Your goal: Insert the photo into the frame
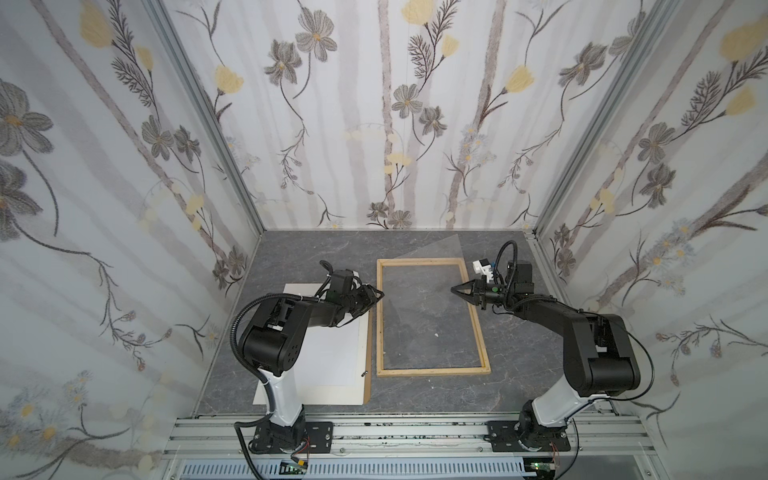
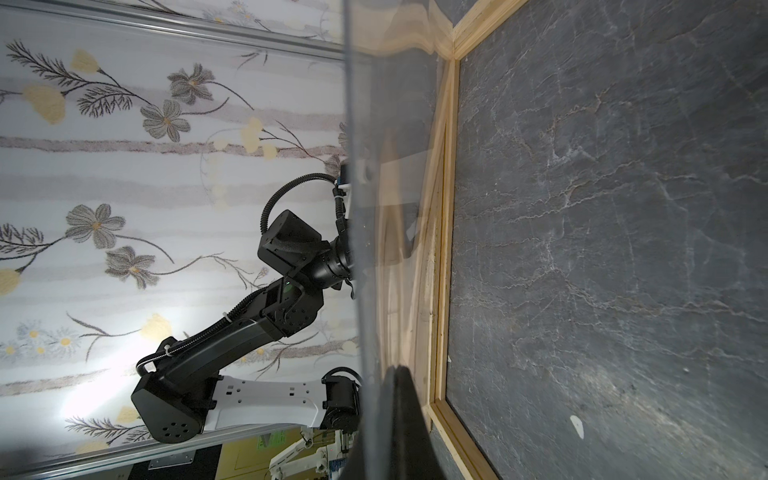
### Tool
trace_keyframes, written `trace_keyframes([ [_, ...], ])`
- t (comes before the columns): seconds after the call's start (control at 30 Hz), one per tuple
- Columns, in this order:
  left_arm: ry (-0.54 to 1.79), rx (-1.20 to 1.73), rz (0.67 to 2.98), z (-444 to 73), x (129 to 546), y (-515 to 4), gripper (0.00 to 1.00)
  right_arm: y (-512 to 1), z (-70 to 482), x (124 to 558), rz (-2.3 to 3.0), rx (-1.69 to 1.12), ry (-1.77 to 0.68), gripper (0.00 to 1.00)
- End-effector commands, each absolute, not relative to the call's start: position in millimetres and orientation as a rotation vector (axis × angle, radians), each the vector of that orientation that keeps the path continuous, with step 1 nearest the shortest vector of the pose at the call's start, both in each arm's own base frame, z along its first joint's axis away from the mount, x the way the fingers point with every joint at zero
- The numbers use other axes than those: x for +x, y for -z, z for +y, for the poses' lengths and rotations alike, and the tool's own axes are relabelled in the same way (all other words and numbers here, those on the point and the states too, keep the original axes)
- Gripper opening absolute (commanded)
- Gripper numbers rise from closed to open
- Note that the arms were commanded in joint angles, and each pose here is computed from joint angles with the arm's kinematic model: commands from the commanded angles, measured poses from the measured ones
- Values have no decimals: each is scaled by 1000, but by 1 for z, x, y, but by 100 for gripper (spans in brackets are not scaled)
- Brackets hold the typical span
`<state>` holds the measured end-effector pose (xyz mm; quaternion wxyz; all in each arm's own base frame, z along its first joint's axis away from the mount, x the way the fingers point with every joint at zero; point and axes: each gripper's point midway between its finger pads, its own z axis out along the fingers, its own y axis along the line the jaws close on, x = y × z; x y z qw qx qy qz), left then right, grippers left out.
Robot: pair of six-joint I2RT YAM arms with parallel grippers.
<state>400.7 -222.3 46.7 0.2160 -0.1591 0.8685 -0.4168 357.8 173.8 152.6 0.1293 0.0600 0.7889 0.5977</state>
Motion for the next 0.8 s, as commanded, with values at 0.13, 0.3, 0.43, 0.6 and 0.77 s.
trace_keyframes([
  [0.13,1199,-431,2377,-228,405,-52,53,-155,176,358,2264,105,-1755,0],
  [0.3,1207,-425,2380,-230,404,-52,53,-151,176,360,2272,113,-1752,0],
  [0.43,1218,-422,2383,-233,403,-51,53,-145,176,361,2287,120,-1741,0],
  [0.6,1226,-415,2385,-235,400,-51,53,-141,175,362,2295,126,-1736,0],
  [0.77,1232,-418,2383,-236,399,-51,53,-137,175,363,2300,133,-1731,0],
])
